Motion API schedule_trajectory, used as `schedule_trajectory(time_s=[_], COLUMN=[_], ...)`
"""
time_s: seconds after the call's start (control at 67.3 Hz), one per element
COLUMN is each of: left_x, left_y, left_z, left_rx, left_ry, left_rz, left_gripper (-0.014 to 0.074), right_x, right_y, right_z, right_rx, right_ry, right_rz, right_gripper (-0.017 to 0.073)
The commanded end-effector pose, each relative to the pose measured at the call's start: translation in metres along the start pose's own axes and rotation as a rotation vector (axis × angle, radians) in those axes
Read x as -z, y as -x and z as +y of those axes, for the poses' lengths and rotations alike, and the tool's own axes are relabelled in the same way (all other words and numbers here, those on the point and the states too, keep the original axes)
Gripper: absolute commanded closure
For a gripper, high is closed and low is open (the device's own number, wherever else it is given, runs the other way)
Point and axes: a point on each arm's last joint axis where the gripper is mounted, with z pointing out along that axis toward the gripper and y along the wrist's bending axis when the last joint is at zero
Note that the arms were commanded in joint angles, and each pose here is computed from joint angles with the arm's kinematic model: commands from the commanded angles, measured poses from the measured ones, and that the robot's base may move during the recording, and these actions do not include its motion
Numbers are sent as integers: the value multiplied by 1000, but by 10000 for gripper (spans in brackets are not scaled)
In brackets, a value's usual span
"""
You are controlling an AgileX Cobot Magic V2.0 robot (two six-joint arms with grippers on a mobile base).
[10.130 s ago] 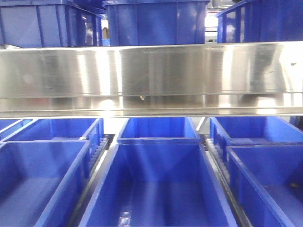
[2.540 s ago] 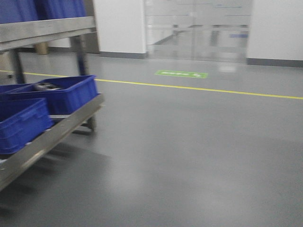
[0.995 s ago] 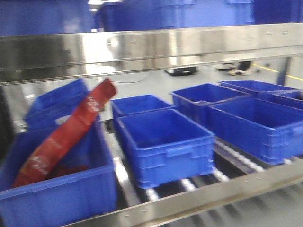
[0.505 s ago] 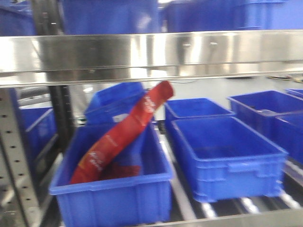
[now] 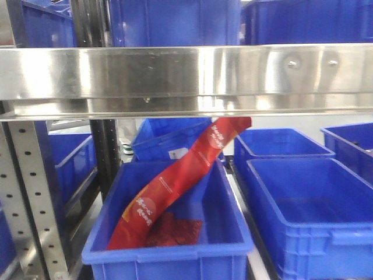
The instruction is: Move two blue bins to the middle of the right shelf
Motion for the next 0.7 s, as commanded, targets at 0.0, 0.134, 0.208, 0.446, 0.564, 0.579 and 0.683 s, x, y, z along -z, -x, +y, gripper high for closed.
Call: schedule_trajectory(time_s=[0.0, 0.134, 0.208, 0.446, 0.564, 0.579, 0.683], left_x=[19, 19, 19, 19, 19, 19, 19], left_y=[21, 21, 21, 21, 21, 21, 21], left_z=[-11, -11, -11, -11, -11, -11, -11], left_rx=[54, 54, 54, 54, 54, 54, 54], left_ry=[-72, -72, -72, -72, -72, -72, -72], left_rz=[-156, -156, -156, -156, -156, -156, -156], left_gripper=[704, 704, 704, 704, 704, 704, 704], right_x=[5, 5, 5, 5, 5, 5, 5], right_y=[8, 8, 8, 8, 8, 8, 8], right_z=[1, 1, 1, 1, 1, 1, 1], right_rx=[16, 16, 16, 16, 16, 16, 16], right_ry=[4, 4, 4, 4, 4, 4, 4], right_rz=[-73, -73, -73, -73, -73, -73, -73], right_gripper=[721, 721, 721, 721, 721, 721, 721])
